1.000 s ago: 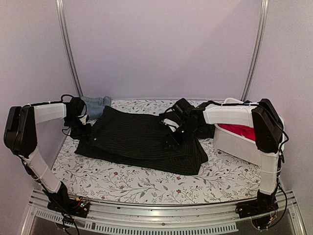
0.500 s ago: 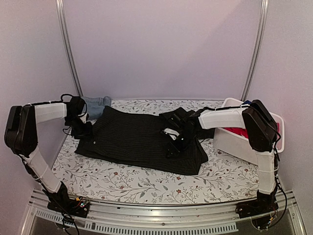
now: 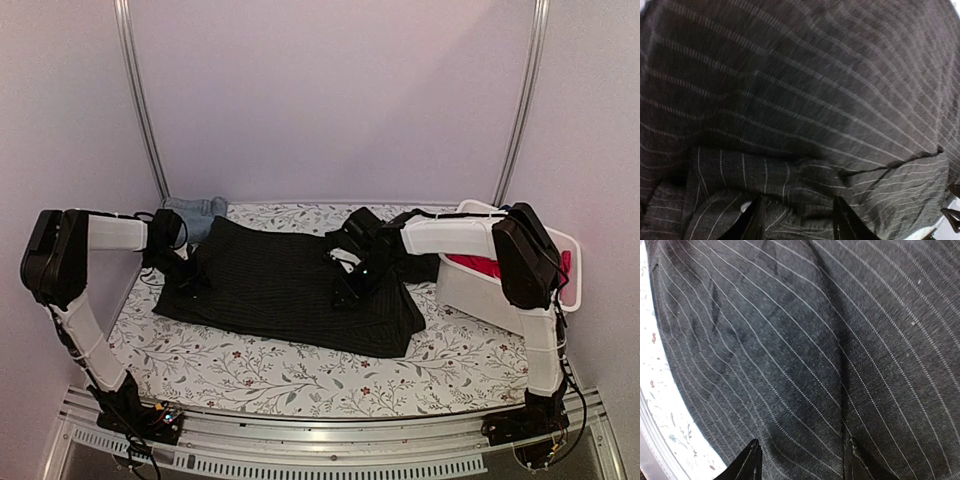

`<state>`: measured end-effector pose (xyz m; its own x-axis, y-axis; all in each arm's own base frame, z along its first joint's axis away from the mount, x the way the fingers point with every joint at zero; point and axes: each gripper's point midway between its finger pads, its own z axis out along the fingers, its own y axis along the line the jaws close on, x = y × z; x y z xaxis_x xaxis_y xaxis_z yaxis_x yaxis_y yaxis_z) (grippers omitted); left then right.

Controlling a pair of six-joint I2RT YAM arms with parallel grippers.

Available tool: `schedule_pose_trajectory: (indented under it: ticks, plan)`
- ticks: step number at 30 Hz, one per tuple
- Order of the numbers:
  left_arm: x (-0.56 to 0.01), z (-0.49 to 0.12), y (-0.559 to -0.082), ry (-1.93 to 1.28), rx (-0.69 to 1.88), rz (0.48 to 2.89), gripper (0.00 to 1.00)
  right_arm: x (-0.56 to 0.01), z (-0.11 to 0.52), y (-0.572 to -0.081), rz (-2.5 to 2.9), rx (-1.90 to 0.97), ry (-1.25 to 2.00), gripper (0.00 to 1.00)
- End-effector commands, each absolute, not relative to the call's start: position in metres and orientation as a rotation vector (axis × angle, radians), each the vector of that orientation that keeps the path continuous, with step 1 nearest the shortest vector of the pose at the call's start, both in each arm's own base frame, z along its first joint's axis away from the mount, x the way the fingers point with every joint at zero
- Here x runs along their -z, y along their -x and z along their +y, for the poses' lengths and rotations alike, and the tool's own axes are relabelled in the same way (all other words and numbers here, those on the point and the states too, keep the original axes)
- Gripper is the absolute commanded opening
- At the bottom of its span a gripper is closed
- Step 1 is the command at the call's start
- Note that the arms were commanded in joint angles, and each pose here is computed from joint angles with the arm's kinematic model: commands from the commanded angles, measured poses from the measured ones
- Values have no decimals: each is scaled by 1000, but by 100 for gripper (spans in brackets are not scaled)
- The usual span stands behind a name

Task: Fold and stack the mixed laundry pile
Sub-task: Move the 1/3-folded shirt to the center of the board.

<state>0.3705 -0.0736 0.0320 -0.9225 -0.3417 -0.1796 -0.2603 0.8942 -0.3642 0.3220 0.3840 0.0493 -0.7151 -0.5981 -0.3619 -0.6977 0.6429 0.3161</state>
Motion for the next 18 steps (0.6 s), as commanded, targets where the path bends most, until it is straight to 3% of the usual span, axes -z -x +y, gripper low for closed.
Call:
schedule_pose_trajectory:
  ticks: [1, 8, 18]
  plan:
    - [-2, -72, -338, 630, 486, 2888, 44, -3, 371, -302, 2769, -654, 1060, 55]
    - [11, -63, -271, 877, 442, 2914, 40, 17, 346, -257, 2867, -674, 1124, 55]
    - [-7, -47, -187, 1160, 360, 2845, 38, -3, 343, -170, 2924, -863, 1273, 55]
